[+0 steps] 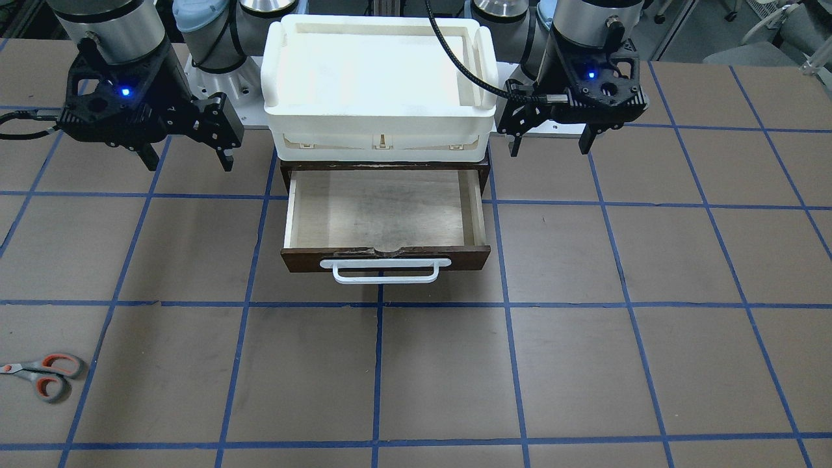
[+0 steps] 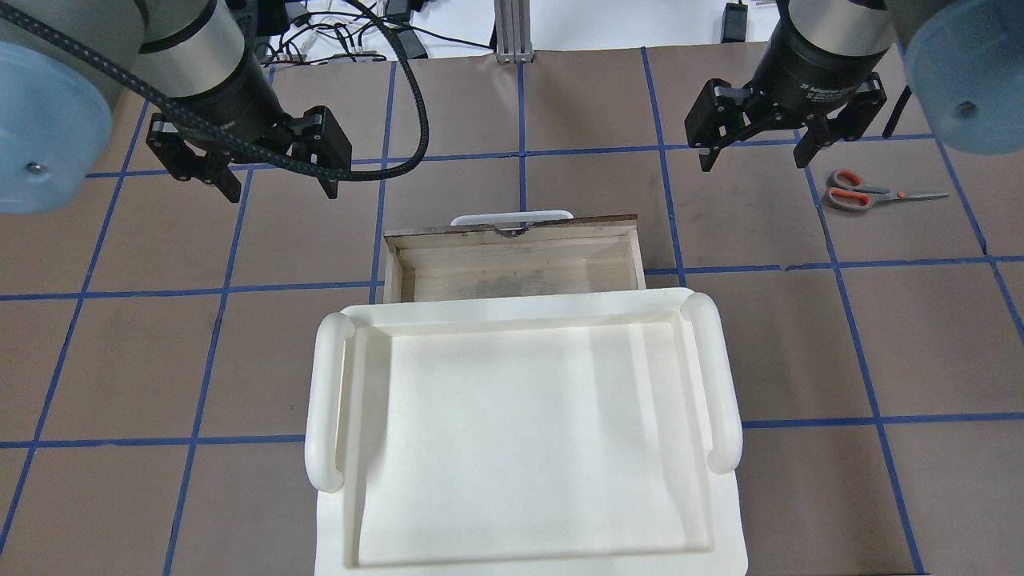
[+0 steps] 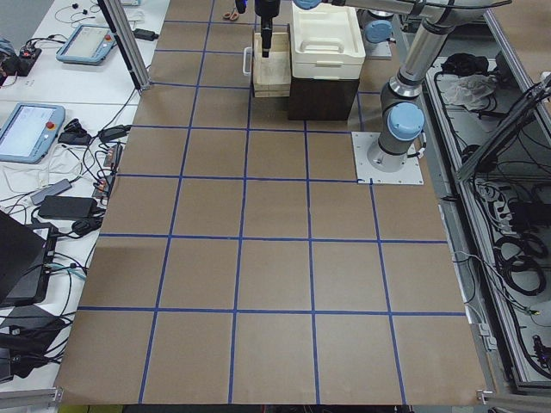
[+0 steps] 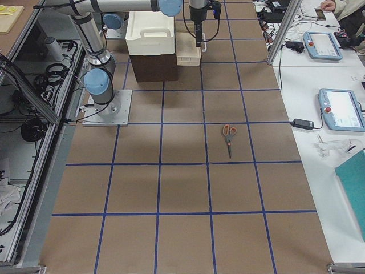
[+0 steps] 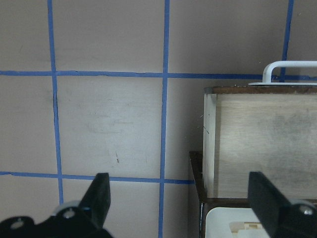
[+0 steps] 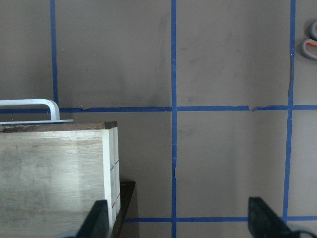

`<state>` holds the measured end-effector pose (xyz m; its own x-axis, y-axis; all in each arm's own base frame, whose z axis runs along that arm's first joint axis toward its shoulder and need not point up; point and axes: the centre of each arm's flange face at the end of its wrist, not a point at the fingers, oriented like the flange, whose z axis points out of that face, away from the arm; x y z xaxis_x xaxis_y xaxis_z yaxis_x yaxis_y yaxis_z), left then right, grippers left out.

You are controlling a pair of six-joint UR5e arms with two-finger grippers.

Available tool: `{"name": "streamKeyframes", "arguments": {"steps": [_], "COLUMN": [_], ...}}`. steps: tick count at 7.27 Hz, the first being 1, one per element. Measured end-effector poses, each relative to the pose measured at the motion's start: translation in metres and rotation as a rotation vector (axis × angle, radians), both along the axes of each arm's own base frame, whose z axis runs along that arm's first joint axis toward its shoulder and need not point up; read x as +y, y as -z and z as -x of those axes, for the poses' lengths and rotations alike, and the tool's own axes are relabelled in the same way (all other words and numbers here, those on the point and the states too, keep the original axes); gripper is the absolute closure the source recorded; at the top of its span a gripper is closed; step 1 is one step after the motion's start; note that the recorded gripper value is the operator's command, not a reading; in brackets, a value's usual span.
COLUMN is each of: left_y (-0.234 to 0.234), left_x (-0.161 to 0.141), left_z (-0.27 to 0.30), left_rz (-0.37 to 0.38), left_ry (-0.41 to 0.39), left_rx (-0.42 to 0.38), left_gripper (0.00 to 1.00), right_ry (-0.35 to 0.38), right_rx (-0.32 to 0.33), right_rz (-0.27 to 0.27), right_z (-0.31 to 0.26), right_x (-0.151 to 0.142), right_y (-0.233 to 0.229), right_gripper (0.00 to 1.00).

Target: Put scissors in drawer and close it

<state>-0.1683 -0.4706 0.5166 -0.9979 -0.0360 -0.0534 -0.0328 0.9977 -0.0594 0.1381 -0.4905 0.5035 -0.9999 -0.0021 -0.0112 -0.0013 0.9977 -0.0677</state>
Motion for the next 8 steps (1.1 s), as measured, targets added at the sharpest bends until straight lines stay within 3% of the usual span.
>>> {"name": "streamKeyframes", "arguments": {"steps": [4,8], "left_y": [0.000,0.000], "left_x": [0.000,0.000], "left_z": [0.000,0.000], "left_rz": [0.000,0.000], "left_ry": [-0.001,0.000], "left_rx": [0.000,0.000], "left_gripper": [0.00,0.00], "right_ry": [-0.002,-0.103], "right_rx": [-0.006,0.010], "right_rz": [0.000,0.000], "right_z": [0.001,0.017], "right_x": [0.000,-0.005], "right_y": [0.000,0.001], "right_gripper": [0.00,0.00]}}
